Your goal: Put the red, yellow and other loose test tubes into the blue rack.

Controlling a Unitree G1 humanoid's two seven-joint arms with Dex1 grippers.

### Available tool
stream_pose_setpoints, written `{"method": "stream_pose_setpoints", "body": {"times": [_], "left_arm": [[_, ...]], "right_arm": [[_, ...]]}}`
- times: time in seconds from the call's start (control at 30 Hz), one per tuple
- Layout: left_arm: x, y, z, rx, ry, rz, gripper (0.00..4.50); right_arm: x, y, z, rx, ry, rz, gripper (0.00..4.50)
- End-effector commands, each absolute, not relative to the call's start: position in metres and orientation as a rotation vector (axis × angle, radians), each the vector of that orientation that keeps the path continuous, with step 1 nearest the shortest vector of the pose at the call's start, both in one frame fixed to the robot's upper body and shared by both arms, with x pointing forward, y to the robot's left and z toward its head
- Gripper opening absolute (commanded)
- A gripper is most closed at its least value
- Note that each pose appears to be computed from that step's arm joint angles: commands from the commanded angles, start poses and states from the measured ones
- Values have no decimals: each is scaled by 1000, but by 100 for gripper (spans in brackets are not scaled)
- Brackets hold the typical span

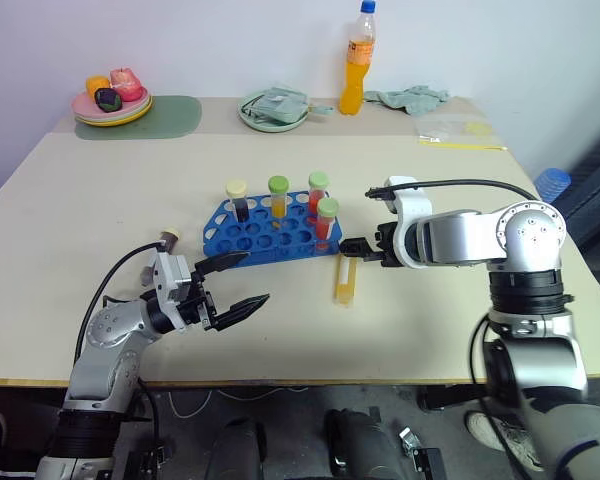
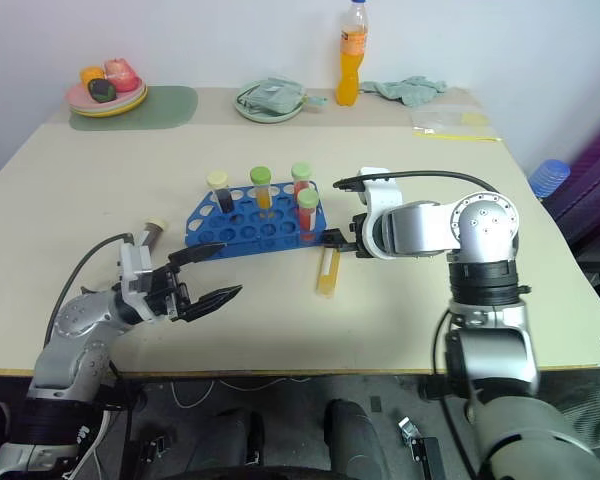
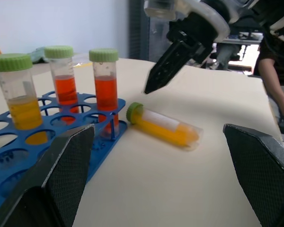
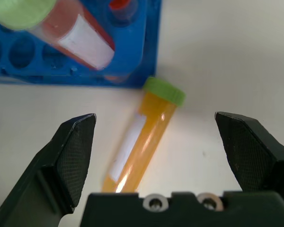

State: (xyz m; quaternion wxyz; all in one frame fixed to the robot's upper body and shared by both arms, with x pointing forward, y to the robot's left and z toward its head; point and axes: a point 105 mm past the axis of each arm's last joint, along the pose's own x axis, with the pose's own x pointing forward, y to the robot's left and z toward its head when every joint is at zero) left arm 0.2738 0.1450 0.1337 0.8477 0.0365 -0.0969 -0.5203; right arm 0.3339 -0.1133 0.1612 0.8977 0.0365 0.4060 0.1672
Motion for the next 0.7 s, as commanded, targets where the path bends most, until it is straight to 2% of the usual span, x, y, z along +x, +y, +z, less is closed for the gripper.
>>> {"method": "stream_pose_setpoints", "body": {"times": [0.03, 0.33, 0.7], "left_arm": [[272, 136, 142, 93, -242, -1112, 450], [275, 128, 142, 78, -248, -1114, 450], [276, 129, 145, 86, -266, -1113, 450]], "right_arm": [[331, -105, 165, 86, 865, 350, 444], [333, -90, 159, 115, 893, 345, 444], [339, -74, 155, 261, 945, 168, 444]]}}
